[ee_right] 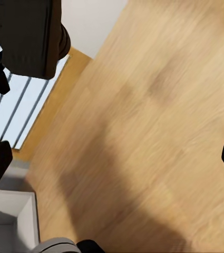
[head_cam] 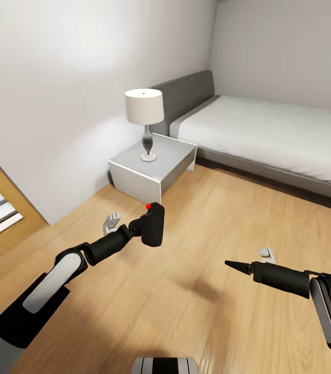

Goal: Attach the digital camera to the camera tripod in the bedroom.

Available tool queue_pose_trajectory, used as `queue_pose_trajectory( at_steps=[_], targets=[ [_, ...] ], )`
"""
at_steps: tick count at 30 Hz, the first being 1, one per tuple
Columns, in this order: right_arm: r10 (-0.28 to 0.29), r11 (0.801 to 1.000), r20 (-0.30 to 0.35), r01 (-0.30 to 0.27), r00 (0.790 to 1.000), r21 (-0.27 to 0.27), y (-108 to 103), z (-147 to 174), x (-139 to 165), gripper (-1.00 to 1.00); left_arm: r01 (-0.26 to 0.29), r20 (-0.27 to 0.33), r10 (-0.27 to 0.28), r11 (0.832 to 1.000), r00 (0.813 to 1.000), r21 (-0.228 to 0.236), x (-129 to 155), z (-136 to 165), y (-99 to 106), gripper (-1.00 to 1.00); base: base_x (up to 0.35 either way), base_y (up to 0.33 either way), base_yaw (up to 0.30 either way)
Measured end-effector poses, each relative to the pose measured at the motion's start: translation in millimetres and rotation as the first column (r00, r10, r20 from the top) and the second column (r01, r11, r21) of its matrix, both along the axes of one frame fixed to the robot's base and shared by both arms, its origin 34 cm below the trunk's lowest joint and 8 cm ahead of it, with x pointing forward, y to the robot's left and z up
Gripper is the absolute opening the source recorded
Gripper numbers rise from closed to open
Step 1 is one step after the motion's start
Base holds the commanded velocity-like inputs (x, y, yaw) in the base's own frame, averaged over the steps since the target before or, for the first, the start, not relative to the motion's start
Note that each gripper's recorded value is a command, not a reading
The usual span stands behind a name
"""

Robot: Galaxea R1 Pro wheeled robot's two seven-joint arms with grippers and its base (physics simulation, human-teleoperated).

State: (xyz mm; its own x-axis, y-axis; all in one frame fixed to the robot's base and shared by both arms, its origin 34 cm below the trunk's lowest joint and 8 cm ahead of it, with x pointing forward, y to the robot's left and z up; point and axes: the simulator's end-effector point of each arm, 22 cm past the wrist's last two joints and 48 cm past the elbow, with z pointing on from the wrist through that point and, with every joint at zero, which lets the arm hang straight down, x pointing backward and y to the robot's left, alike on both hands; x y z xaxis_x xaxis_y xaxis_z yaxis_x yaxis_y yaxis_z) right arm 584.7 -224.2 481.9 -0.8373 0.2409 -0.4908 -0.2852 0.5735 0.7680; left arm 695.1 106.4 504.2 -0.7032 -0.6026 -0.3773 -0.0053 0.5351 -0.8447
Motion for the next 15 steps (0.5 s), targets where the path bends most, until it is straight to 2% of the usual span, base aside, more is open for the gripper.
queue_pose_trajectory(
  at_steps=[5, 8, 15],
  targets=[
    [0.0, 1.0, 0.021, 0.0, 1.0, 0.0, -0.3, 11.1, 0.3, 1.0, -0.002, 0.007, 0.003, 1.0, 1.0, -0.023, -0.8, 13.9, -0.4, -1.0, 0.0, 0.0, 0.0],
    [0.001, 1.0, 0.035, -0.001, 0.999, 0.003, -0.4, 18.5, 0.2, 1.0, -0.007, -0.011, 0.006, 0.998, 1.0, -0.068, -2.7, 22.0, 0.2, -1.0, 0.0, 0.0, 0.0],
    [0.014, 1.0, 0.072, -0.016, 0.997, 0.027, 2.6, 39.1, -1.9, 1.0, -0.007, 0.011, 0.008, 0.997, 1.0, -0.075, -3.9, 39.7, 0.8, -1.0, 0.0, 0.0, 0.0]
  ],
)
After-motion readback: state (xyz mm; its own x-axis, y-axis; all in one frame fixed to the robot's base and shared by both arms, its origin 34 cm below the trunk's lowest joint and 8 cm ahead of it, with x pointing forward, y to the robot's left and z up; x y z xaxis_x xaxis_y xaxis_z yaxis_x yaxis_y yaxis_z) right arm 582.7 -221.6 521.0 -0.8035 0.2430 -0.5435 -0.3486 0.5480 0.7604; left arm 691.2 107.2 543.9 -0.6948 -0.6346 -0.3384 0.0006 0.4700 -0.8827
